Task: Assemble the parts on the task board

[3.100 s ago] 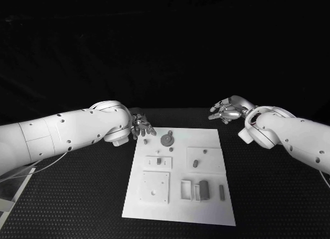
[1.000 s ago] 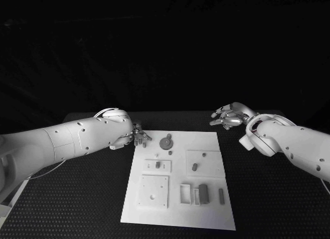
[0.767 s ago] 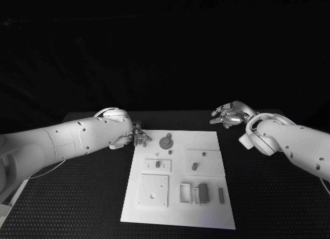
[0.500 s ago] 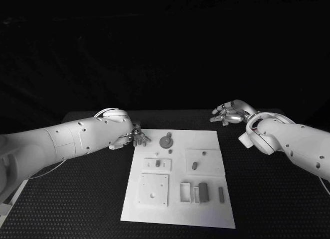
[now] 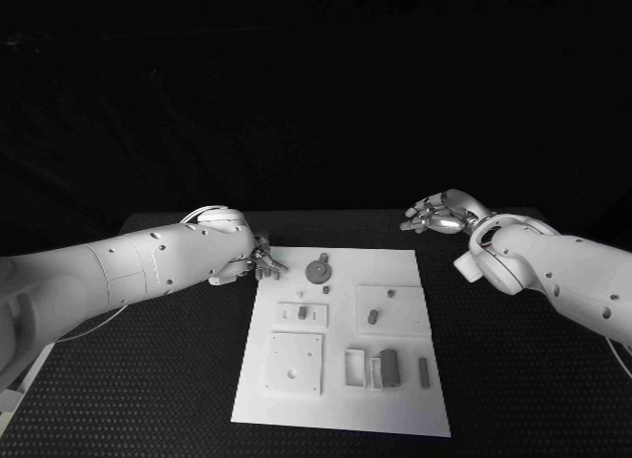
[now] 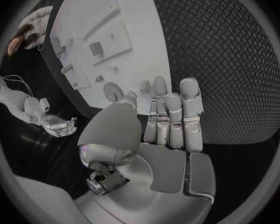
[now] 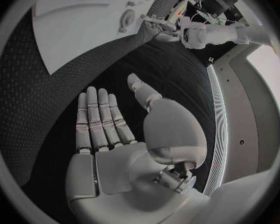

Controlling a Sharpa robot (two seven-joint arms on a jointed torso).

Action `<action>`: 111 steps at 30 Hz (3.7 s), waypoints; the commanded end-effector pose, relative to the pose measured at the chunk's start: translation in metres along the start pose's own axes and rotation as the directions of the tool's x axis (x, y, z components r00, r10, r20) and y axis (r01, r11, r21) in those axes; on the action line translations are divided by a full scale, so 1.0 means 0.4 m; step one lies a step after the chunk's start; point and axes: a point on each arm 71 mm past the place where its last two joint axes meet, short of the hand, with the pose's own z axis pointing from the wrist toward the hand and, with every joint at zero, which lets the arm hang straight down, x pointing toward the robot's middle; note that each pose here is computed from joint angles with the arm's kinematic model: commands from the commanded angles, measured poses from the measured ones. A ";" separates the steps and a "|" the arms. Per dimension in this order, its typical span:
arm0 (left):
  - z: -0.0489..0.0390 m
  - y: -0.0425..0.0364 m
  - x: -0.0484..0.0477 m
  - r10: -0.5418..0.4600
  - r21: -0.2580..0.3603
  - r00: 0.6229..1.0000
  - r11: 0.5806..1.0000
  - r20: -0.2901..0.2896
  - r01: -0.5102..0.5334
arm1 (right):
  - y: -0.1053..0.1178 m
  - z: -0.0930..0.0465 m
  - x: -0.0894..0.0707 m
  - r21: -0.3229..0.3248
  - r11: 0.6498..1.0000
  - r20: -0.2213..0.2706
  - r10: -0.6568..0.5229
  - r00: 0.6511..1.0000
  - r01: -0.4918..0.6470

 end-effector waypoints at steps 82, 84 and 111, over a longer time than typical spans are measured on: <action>0.015 0.012 0.019 -0.251 0.032 0.959 0.966 -0.130 0.257 | -0.009 0.000 0.019 0.002 0.999 -0.031 0.032 0.999 -0.032; 0.015 0.012 0.018 -0.258 0.035 0.957 0.964 -0.131 0.265 | -0.009 0.000 0.019 0.002 0.999 -0.032 0.032 0.999 -0.032; 0.006 -0.003 0.025 -0.255 0.058 0.958 0.963 -0.132 0.265 | -0.010 0.000 0.019 0.003 0.999 -0.031 0.032 0.999 -0.032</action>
